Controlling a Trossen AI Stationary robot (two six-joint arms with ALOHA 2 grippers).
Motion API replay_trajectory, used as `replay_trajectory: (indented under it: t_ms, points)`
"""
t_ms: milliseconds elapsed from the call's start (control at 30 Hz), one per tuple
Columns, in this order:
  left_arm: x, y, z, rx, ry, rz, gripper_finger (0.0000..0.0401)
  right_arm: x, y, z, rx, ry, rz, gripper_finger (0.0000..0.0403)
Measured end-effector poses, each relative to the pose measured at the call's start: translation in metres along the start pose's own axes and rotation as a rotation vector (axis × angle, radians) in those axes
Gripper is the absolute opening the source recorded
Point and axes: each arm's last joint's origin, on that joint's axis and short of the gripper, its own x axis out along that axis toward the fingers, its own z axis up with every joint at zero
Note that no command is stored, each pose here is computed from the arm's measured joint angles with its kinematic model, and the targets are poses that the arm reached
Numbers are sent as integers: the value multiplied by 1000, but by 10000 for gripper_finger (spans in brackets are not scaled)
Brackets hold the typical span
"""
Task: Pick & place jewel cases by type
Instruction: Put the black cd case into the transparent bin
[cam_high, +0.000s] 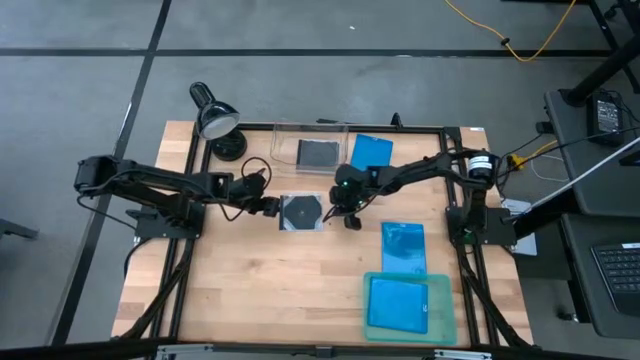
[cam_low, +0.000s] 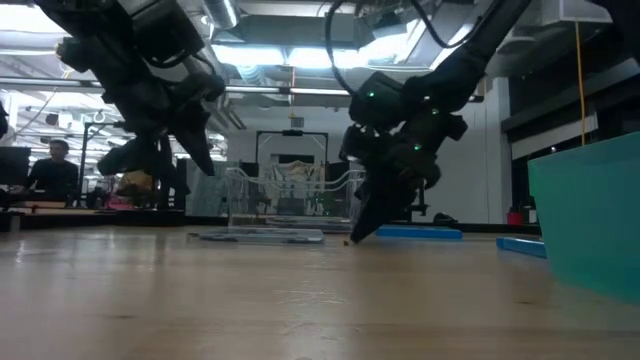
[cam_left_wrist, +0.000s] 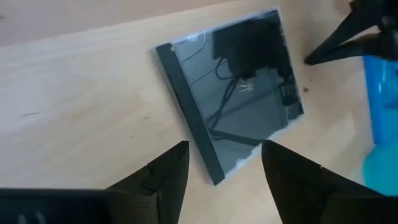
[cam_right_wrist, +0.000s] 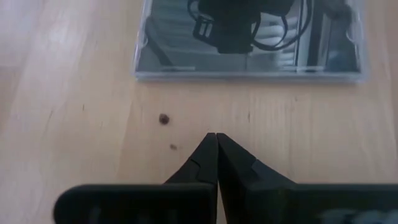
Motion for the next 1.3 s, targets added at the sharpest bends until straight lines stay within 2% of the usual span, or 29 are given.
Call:
replay_trajectory:
  t_ms: [333,767,1300]
  points:
    - [21,4,-3,-8,34,59,195,6,-4,7,0,-9,-2,5]
    - [61,0,-5,-36,74,-4,194,7,-4,8,14,-10,5,10]
    - [69,-3,-4,-52,47,-48,194,7,-4,7,-3,-10,10,11]
